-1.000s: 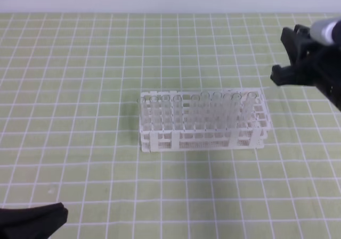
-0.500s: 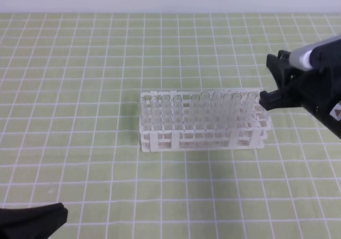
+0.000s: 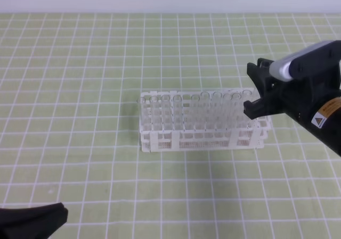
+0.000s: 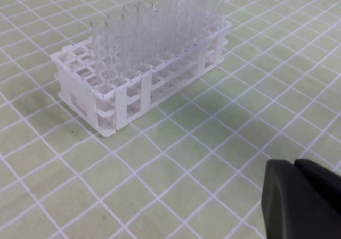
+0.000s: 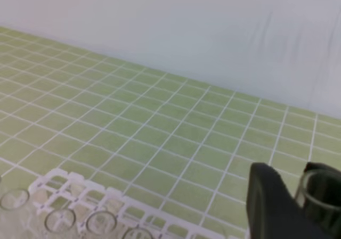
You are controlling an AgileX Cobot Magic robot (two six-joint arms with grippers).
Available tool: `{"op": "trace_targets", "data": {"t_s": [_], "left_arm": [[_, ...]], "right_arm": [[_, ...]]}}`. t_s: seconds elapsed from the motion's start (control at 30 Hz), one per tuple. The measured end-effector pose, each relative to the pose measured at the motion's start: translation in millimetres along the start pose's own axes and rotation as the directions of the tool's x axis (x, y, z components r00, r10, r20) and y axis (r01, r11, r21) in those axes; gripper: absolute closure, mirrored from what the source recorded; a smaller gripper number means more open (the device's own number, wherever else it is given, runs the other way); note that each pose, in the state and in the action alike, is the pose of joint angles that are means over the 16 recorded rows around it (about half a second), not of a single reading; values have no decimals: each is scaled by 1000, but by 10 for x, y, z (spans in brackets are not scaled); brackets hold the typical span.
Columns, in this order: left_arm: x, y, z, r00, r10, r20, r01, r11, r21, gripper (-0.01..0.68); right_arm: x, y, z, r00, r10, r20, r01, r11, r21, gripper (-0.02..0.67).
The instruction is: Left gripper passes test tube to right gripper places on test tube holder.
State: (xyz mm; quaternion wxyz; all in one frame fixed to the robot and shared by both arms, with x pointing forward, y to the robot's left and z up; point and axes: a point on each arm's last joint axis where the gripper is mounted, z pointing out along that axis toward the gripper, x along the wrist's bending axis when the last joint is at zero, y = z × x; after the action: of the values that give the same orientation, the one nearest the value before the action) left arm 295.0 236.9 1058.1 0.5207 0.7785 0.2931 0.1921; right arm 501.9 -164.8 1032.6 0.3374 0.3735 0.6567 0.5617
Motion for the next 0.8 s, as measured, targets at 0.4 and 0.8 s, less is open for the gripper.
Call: {"op": "trace_targets", "data": {"t_s": [0.4, 0.8], "left_arm": [[197, -10, -24, 972, -95, -216, 95, 995, -11, 675], [531, -73, -194, 771, -251, -586, 243, 965, -93, 675]], "right_arm": [[-9, -32, 22, 1000, -28, 4, 28, 1000, 9, 545], [-29, -68, 40, 999, -43, 10, 43, 999, 20, 545]]}}
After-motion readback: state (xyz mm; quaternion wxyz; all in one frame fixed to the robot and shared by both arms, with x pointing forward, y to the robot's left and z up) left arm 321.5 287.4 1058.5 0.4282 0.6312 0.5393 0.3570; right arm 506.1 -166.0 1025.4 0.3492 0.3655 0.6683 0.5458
